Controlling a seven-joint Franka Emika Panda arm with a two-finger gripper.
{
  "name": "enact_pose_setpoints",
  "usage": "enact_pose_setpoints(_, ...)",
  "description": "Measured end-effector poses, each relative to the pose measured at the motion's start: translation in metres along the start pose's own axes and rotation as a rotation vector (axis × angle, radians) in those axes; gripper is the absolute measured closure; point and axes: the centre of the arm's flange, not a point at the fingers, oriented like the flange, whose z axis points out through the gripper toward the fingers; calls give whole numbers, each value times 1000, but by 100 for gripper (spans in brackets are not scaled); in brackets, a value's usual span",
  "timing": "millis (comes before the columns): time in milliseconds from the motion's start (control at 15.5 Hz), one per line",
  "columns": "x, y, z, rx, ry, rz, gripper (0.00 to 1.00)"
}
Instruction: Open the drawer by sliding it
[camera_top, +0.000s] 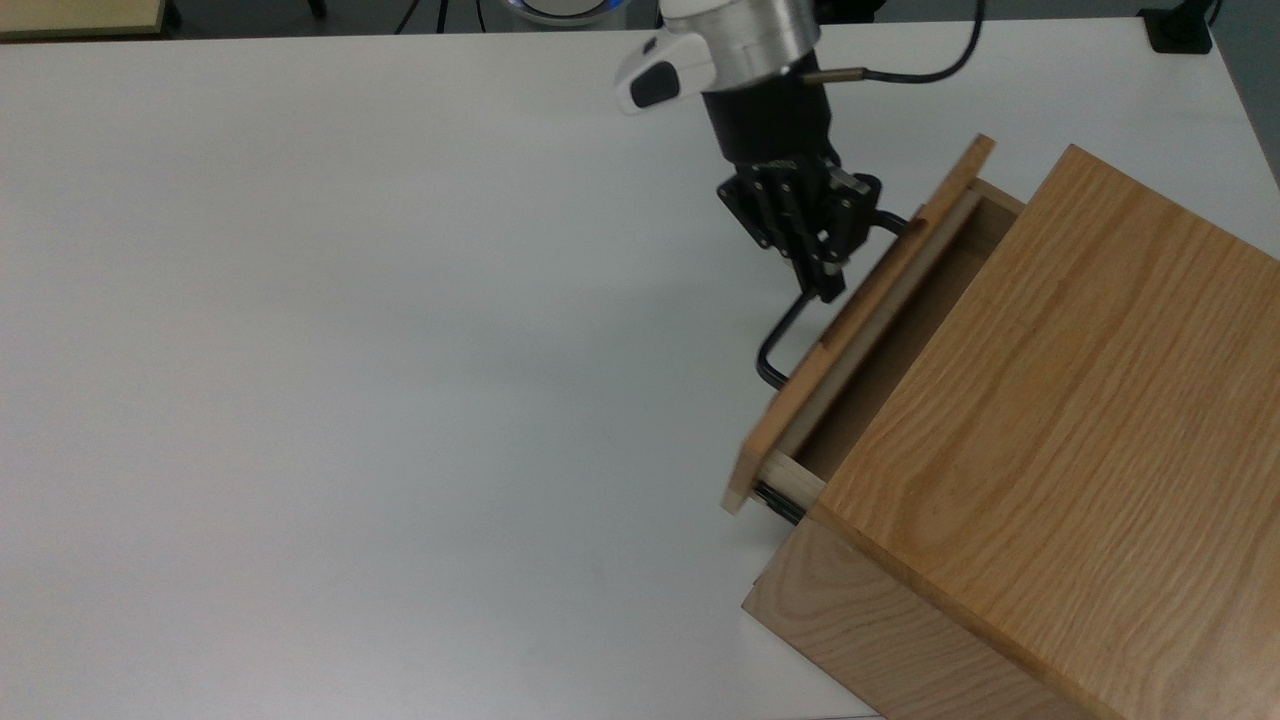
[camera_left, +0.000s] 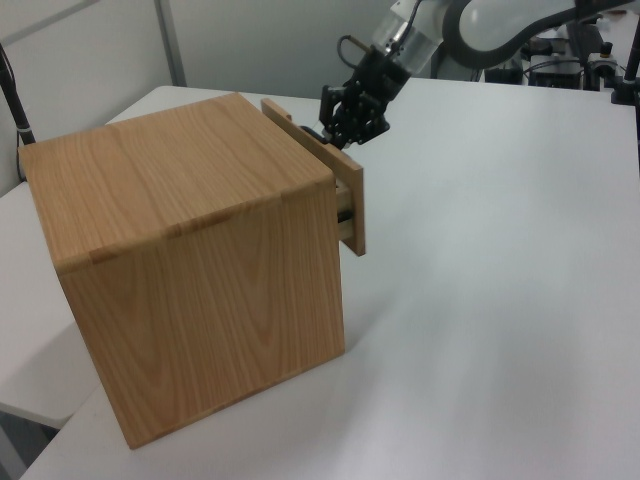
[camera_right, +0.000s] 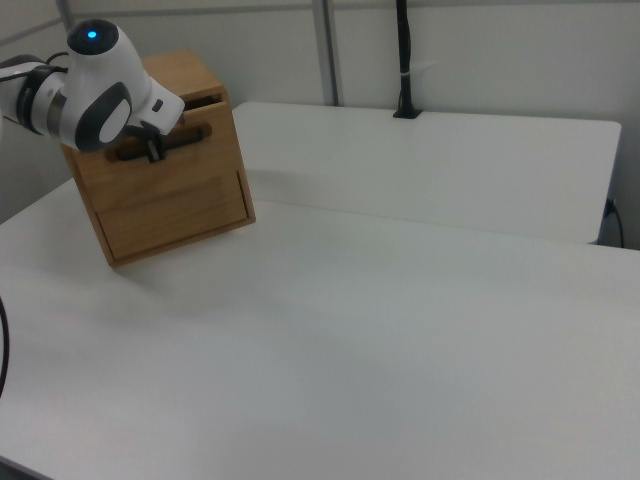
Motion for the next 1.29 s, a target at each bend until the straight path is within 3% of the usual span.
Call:
enact_pose_setpoints(258, 8, 32, -31, -59, -6, 26, 85)
enact_pose_setpoints(580, 32, 72, -70, -174, -69, 77, 85)
enact_pose_setpoints(902, 46, 92, -88, -222, -97, 105, 83)
enact_pose_setpoints(966, 49, 93, -92, -220, -90, 118, 77)
enact_pose_setpoints(1288, 57, 86, -120, -215, -83, 141, 28)
